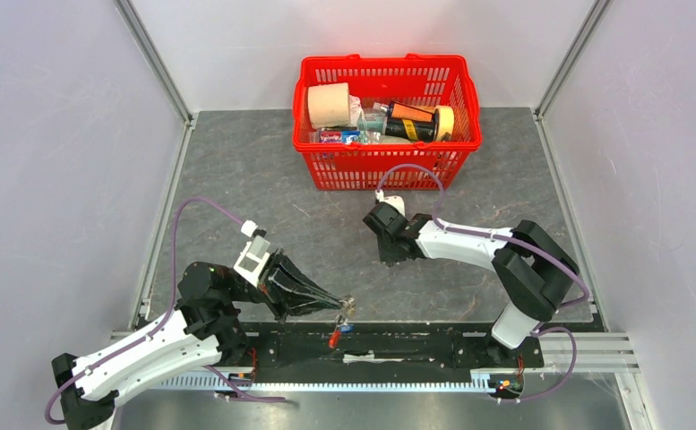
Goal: Put the keys on the keyring
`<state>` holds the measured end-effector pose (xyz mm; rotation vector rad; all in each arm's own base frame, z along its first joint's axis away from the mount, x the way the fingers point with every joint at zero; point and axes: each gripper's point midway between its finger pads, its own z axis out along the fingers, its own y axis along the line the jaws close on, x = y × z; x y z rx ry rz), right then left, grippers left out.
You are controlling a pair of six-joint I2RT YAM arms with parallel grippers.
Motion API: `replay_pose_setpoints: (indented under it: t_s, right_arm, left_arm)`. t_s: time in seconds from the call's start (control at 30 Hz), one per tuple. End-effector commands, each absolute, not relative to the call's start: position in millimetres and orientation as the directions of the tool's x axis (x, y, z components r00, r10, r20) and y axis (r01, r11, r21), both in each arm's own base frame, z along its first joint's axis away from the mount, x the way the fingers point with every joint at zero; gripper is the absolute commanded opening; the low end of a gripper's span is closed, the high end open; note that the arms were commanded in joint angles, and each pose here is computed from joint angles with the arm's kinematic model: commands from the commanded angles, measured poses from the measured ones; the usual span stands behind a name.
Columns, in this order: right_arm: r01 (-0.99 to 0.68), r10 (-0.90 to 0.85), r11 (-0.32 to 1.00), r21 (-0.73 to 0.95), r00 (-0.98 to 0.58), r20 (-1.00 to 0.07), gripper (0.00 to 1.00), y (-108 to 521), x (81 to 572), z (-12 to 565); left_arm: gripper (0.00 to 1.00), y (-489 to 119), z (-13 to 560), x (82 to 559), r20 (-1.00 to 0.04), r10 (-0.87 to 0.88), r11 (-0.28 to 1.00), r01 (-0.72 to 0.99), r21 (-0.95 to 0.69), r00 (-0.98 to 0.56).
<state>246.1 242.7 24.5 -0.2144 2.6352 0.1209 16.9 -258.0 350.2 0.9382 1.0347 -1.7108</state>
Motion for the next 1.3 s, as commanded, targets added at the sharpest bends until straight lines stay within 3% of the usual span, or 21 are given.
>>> replay_pose_setpoints:
  t_s: [0.0, 0.2, 0.4, 0.6, 0.9, 1.1, 1.27]
  right_arm:
    - [-0.189, -0.14, 0.981, 0.035, -0.826, -0.546, 0.0, 246, 255, 50]
    - [-0.255, -0.145, 0.961, 0.105, -0.791, -0.595, 0.0, 249, 247, 98]
    - [-0.433, -0.166, 0.873, 0.224, -0.696, -0.699, 0.0, 256, 227, 180]
    - [-0.693, -0.24, 0.652, 0.306, -0.572, -0.784, 0.0, 270, 184, 260]
    - [-0.915, -0.315, 0.283, 0.289, -0.373, -0.873, 0.0, 264, 112, 336]
    - [-0.949, -0.316, 0.093, 0.301, -0.314, -0.895, 0.0, 262, 78, 368]
    - [-0.946, -0.295, 0.014, 0.322, -0.312, -0.903, 0.0, 266, 67, 383]
  left_arm:
    - [0.02, -252, 372, 15, -0.893, -0.376, -0.245, 0.956, -0.16, -0.246]
    - [0.02, -252, 373, 15, -0.891, -0.377, -0.247, 0.955, -0.167, -0.253]
    - [0.02, -250, 373, 14, -0.889, -0.383, -0.248, 0.955, -0.163, -0.251]
    - [0.02, -252, 378, 4, -0.903, -0.344, -0.307, 0.94, -0.151, -0.258]
    - [0.02, -251, 392, -4, -0.901, -0.342, -0.364, 0.922, -0.134, -0.267]
    - [0.02, -258, 391, 19, -0.893, -0.381, -0.246, 0.958, -0.149, -0.238]
    - [0.02, -264, 388, 41, -0.885, -0.402, -0.138, 0.971, -0.196, -0.236]
